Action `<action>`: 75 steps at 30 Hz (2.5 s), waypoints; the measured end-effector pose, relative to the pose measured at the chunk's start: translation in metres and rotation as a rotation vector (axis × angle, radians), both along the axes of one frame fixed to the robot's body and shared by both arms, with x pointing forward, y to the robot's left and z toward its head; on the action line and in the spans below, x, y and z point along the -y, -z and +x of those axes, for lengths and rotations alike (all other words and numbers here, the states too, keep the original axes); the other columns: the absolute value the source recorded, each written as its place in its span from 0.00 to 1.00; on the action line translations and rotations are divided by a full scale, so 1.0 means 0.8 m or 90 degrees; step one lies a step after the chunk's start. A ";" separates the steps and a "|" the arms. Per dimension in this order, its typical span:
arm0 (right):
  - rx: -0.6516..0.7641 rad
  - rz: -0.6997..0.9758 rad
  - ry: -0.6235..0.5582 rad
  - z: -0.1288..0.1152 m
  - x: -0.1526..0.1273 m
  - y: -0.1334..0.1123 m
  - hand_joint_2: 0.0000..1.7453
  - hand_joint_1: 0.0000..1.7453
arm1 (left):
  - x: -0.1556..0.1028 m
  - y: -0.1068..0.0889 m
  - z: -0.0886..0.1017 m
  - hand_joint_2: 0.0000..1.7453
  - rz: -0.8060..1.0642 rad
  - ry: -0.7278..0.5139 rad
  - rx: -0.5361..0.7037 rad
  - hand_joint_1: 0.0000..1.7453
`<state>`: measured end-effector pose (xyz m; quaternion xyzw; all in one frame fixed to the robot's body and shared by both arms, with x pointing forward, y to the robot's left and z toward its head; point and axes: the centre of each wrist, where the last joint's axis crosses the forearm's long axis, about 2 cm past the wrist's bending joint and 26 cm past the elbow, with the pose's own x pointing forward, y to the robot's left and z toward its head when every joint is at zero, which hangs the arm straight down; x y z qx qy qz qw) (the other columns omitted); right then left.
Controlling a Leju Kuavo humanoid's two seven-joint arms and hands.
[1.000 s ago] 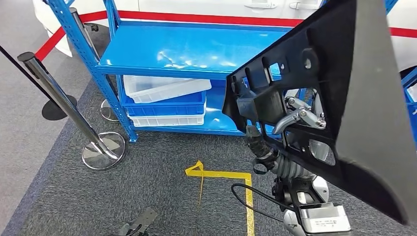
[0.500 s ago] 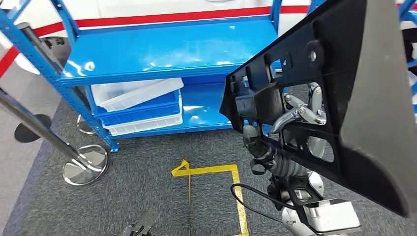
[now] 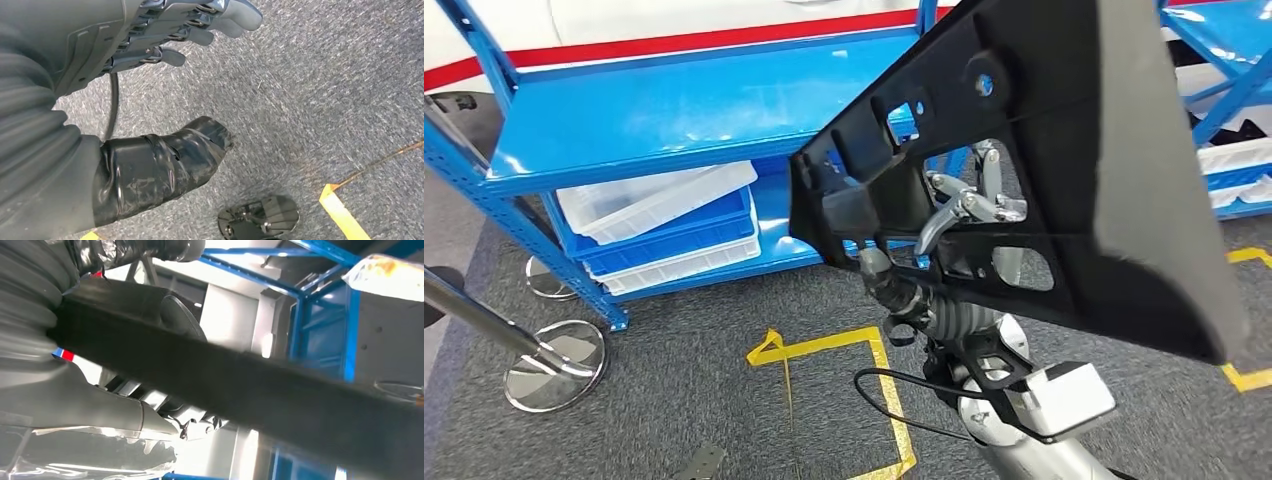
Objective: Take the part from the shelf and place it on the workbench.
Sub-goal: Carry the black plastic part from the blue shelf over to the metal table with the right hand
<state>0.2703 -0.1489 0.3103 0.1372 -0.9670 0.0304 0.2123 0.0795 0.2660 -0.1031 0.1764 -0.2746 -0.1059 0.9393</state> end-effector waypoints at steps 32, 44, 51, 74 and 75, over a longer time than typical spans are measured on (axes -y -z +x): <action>0.011 0.015 -0.121 0.019 -0.058 -0.012 1.00 1.00 | 0.052 -0.005 -0.007 1.00 -0.012 -0.174 -0.073 0.00; 0.011 0.018 -0.123 0.019 -0.061 -0.014 1.00 1.00 | 0.058 -0.006 -0.003 1.00 -0.018 -0.177 -0.071 0.00; -0.024 0.013 -0.052 0.017 -0.052 -0.002 1.00 1.00 | 0.045 -0.002 -0.008 1.00 -0.050 -0.123 -0.063 0.00; -0.014 0.008 0.139 -0.028 0.033 -0.003 1.00 1.00 | 0.029 -0.006 0.023 1.00 -0.057 0.009 -0.021 0.00; -0.011 0.009 0.139 -0.030 0.034 -0.004 1.00 1.00 | 0.028 -0.006 0.023 1.00 -0.056 0.012 -0.021 0.00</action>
